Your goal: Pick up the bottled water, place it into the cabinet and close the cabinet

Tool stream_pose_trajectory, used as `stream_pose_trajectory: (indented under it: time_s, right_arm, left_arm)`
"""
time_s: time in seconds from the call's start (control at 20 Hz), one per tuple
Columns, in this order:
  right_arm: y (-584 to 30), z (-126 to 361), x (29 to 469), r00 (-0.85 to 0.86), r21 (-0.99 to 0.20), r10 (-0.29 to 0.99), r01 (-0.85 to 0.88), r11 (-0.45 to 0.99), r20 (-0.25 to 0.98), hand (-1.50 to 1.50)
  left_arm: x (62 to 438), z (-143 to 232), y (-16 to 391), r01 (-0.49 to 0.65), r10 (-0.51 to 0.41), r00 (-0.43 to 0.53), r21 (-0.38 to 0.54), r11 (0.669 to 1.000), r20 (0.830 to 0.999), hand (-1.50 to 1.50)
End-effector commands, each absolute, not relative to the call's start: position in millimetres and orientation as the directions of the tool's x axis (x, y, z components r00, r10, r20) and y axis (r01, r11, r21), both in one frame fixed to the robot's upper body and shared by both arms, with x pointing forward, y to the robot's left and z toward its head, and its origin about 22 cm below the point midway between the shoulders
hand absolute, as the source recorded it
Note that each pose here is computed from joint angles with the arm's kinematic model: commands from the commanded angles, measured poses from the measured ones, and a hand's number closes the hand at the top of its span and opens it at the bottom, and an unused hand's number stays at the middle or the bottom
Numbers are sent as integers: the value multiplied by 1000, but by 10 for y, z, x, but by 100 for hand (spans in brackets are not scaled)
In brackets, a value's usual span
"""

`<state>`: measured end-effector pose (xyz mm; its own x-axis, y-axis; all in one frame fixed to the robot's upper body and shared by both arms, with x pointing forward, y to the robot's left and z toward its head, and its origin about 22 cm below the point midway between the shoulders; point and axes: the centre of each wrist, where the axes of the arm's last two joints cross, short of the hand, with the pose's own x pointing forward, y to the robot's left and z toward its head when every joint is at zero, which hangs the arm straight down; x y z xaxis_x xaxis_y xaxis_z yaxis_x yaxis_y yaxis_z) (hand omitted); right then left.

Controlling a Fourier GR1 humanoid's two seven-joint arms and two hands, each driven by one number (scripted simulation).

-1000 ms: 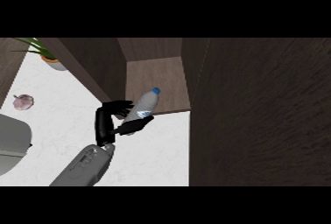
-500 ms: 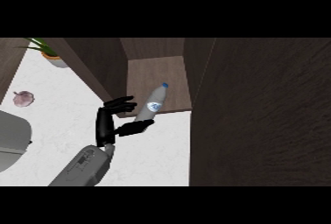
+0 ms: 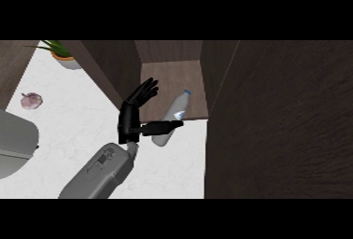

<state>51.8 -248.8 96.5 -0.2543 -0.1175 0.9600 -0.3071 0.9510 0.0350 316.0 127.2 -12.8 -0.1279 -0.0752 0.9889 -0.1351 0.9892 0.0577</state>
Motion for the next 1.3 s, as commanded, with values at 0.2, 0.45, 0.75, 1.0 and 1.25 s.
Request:
stream_pose_trajectory:
  time_s: [0.2,0.45,0.75,1.0,1.25]
  right_arm:
    - [-2389,1176,492,-262,58,-128,-260,964,956,-150]
    - [-2404,1323,373,-267,57,-123,-241,969,956,-150]
    - [-2365,1221,368,-258,44,-106,-234,971,960,-150]
    - [-2493,1183,385,-241,-16,-53,-277,961,969,-150]
    - [-2451,1412,344,-250,-78,-30,-413,907,968,150]
  left_arm:
    - [3476,441,653,119,133,-320,-100,988,938,-150]
    - [3309,330,852,237,279,-295,-213,948,914,-150]
    - [3048,296,870,309,351,-302,-258,916,886,-150]
    - [2789,324,950,371,395,-273,-284,884,877,-150]
    - [2452,228,1252,363,380,-215,-288,886,900,150]
